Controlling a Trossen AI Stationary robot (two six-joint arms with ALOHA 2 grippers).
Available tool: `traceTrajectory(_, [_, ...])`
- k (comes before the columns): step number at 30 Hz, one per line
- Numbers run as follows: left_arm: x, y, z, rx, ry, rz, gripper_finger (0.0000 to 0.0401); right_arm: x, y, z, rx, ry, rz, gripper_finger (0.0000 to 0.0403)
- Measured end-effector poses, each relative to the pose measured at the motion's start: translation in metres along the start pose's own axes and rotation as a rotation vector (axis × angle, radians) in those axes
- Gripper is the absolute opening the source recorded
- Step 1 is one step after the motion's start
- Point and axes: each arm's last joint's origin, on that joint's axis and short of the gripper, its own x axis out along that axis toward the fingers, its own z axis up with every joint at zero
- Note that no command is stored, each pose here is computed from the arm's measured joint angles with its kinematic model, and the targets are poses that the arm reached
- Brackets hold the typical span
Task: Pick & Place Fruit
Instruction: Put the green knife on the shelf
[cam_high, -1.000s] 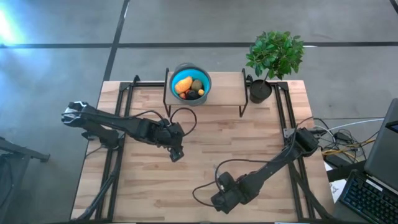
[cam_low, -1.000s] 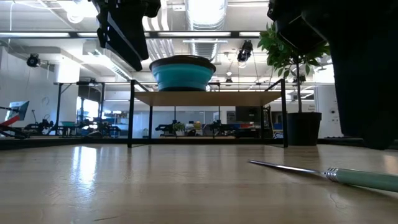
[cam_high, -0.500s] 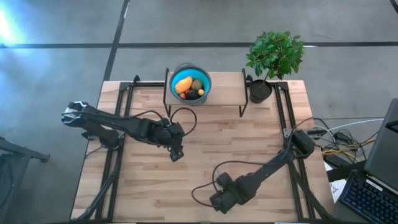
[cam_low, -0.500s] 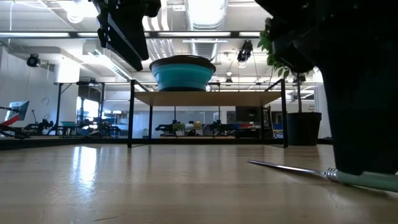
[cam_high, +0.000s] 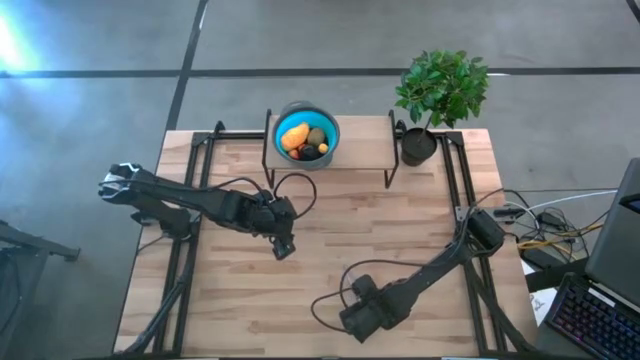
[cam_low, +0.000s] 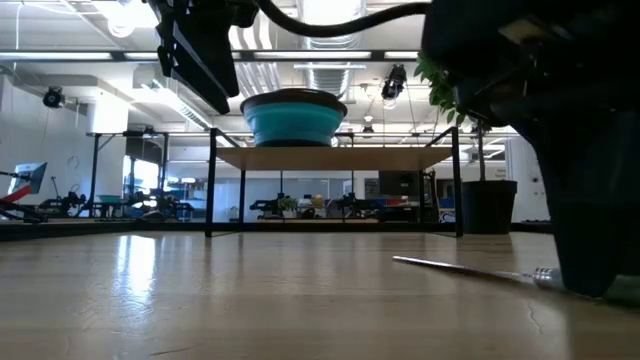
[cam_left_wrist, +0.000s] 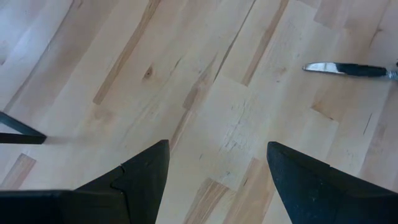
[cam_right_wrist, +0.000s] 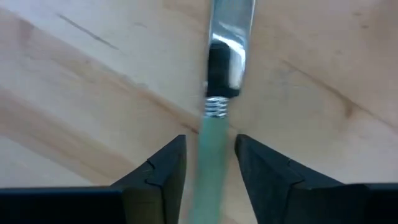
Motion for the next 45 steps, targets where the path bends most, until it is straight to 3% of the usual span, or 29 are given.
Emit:
traceTrajectory(9, [0.000,0.000,0.000,0.001,0.002,-0.002,0.0275,0.000,-0.010,0.002,-0.014,-0.001,-0.107,0.0117])
traceTrajectory(24, [0.000,0.000,0.000,-0.001,0.002,-0.002,0.0275,0.010,-0.013,0.002,-0.248,0.107,-0.152,0.0093])
traceTrajectory(34, [0.000,0.000,0.000,-0.001,0.002,-0.002,0.0275,0.011,-0.012,0.008,-0.259,0.122,-0.158,0.0054])
traceTrajectory(45, [-0.001,-0.005,-0.004,0.018,0.045,-0.067,0.0275,0.012,-0.012,0.009,-0.276,0.122,-0.157,0.0059])
